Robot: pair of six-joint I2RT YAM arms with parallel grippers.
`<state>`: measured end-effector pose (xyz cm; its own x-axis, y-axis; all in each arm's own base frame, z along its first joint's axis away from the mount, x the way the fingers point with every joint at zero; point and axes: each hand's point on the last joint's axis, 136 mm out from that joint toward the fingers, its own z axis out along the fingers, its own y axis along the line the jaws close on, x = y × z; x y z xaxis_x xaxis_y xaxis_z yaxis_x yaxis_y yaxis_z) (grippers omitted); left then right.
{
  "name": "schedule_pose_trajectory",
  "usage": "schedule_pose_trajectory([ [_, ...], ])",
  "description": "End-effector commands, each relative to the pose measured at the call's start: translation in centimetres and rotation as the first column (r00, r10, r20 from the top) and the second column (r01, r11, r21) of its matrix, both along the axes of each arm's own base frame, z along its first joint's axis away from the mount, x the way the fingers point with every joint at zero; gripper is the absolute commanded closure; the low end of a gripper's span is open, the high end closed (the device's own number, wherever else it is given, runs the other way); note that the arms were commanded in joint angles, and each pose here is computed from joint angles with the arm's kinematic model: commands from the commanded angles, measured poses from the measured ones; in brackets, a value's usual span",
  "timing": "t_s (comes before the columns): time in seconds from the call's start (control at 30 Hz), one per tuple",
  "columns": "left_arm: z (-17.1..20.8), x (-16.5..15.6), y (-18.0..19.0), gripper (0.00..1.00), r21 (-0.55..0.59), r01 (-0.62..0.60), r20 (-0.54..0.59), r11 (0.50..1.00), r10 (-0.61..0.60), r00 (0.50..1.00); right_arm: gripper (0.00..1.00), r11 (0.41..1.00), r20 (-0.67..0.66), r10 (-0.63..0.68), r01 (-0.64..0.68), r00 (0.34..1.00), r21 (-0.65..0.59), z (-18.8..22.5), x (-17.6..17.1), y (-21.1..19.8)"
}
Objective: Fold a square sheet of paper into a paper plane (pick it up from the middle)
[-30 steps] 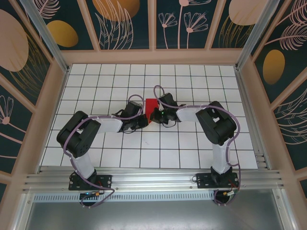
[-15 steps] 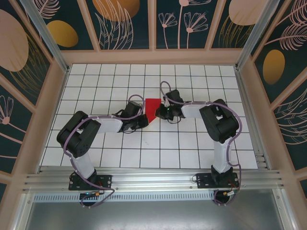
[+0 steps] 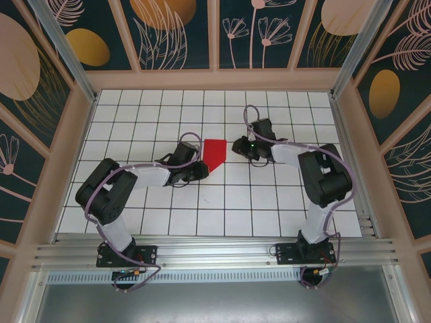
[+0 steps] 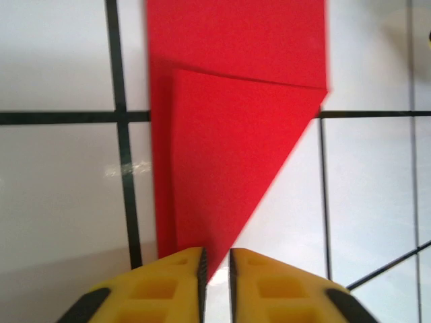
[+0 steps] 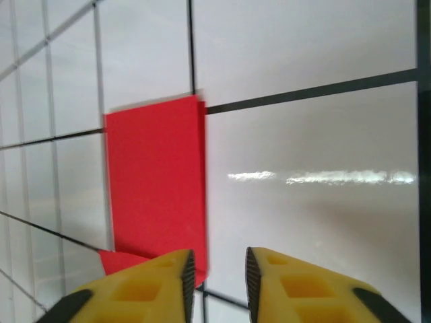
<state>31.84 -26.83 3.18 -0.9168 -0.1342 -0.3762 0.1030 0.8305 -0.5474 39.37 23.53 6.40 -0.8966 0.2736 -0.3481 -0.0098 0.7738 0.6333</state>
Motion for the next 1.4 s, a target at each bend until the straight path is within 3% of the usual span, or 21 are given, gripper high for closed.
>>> schedule_pose_trajectory([
  [0.0, 3.3, 1.3, -0.1, 0.74, -0.037, -0.014, 0.106, 0.999, 0.018, 0.994, 0.61, 1.0, 0.039, -0.022, 0.021, 0.999, 0.012, 1.4, -1.0, -0.4],
  [0.23, 4.0, 2.7, -0.1, 0.64, 0.011, 0.008, 0.207, 1.0, -0.01, 0.978, 0.43, 0.999, -0.01, -0.016, 0.016, 1.0, 0.052, 0.6, -3.1, 1.0],
  [0.37, 3.2, 3.0, 0.9, 0.6, 0.103, 0.009, 0.225, 0.995, -0.032, 0.974, 0.37, 0.996, -0.043, -0.026, 0.03, 0.999, 0.08, -0.1, -3.5, 1.5],
  [0.67, 1.0, 4.4, 1.9, 0.72, 0.183, -0.083, 0.17, 0.98, 0.052, 0.984, 0.41, 0.994, -0.085, 0.028, -0.019, 0.996, 0.104, -1.2, -3.7, 4.2],
  [1.0, -0.6, 5.0, 2.3, 0.77, 0.2, -0.124, 0.134, 0.972, 0.098, 0.986, 0.49, 0.991, -0.103, 0.067, -0.054, 0.992, 0.126, -1.7, -3.4, 6.2],
  [1.37, -1.8, 4.8, 2.7, 0.81, 0.214, -0.127, 0.101, 0.969, 0.107, 0.989, 0.52, 0.991, -0.118, 0.066, -0.051, 0.991, 0.126, -2.0, -2.8, 6.8],
])
